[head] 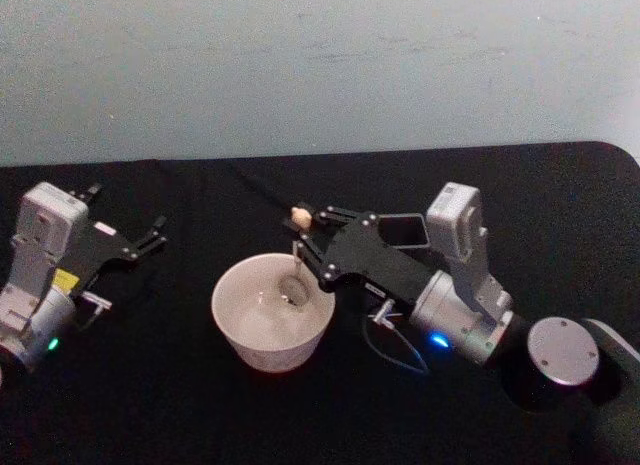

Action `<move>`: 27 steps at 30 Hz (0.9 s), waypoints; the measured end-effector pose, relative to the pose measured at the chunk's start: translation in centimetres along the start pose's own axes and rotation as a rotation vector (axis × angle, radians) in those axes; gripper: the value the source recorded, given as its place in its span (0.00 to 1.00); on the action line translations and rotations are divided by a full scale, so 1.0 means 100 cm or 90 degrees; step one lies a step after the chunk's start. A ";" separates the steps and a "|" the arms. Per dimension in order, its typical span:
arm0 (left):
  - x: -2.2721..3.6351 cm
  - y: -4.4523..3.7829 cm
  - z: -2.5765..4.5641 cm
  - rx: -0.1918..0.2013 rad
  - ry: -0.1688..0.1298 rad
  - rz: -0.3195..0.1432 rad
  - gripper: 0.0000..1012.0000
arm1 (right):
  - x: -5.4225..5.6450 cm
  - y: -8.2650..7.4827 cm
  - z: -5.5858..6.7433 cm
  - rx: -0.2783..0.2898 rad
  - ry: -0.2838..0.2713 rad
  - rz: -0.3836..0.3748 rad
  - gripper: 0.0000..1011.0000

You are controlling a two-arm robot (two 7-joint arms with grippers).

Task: Pick up the stirring spoon with one hand, stir inside the cup, then place it back in its original position.

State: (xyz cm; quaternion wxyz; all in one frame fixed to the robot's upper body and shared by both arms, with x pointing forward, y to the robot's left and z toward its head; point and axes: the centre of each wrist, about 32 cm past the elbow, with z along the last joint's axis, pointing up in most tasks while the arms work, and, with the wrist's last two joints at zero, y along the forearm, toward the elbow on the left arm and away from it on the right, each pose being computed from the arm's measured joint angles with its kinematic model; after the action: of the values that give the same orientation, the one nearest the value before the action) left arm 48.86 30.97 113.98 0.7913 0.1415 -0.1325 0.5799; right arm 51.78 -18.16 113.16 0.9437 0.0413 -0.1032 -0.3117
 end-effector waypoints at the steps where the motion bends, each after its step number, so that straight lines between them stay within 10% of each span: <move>1: 0.0000 0.0000 0.0000 0.000 0.000 0.000 0.99 | 0.000 -0.002 0.001 0.000 0.001 -0.001 0.21; 13: 0.0000 0.0000 0.0000 0.000 0.000 0.000 0.99 | -0.016 -0.020 0.011 0.012 0.027 0.040 0.21; 27: 0.0000 0.0000 0.0000 0.000 0.000 0.000 0.99 | -0.030 0.006 0.003 0.015 0.023 0.066 0.21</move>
State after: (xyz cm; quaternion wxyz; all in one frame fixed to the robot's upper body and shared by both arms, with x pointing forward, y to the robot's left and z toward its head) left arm 48.86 30.97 113.98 0.7913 0.1415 -0.1325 0.5799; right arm 49.74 -15.93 113.05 0.9597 0.0523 -0.0919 -0.2603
